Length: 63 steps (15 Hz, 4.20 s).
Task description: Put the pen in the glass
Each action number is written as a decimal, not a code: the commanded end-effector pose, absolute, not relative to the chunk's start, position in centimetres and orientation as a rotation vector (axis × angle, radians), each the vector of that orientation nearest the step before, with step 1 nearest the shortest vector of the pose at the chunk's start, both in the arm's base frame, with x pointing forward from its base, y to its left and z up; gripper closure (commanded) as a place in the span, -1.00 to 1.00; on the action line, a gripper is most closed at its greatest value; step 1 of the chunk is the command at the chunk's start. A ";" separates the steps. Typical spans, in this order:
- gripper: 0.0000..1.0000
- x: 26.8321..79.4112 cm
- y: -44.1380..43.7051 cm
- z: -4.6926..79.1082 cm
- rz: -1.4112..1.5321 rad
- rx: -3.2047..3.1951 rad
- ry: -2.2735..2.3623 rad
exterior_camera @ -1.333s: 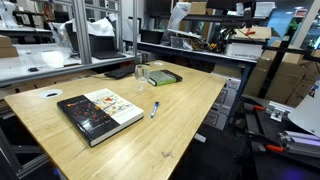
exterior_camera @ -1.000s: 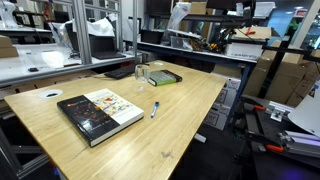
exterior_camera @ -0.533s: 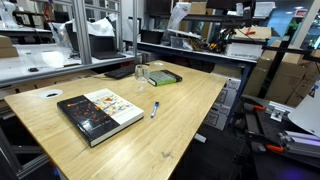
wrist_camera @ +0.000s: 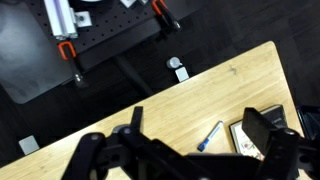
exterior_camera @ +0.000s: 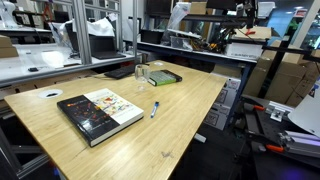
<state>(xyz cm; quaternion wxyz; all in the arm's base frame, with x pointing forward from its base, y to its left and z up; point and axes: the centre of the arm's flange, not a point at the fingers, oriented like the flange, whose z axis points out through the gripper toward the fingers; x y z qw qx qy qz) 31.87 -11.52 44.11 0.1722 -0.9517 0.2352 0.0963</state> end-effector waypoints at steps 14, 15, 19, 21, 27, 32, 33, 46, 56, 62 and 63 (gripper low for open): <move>-1.00 39.4 3.9 35.3 -0.372 -2.728 1.645; -1.00 39.6 4.6 34.4 -0.371 -2.766 1.697; -1.00 38.3 4.9 33.5 -0.342 -2.792 1.658; -1.00 38.4 4.7 33.7 -0.343 -2.790 1.662; -1.00 40.9 6.6 31.6 -0.244 -2.729 1.722; -1.00 44.3 12.6 28.8 -0.253 -2.697 1.697; -1.00 45.1 13.6 28.2 -0.261 -2.703 1.686; -1.00 48.5 18.3 23.0 -0.334 -2.821 1.576; -1.00 47.1 19.8 18.9 -0.317 -2.747 1.680; -1.00 48.0 20.5 16.8 -0.357 -2.555 1.860; -1.00 48.7 20.4 16.9 -0.366 -2.541 1.872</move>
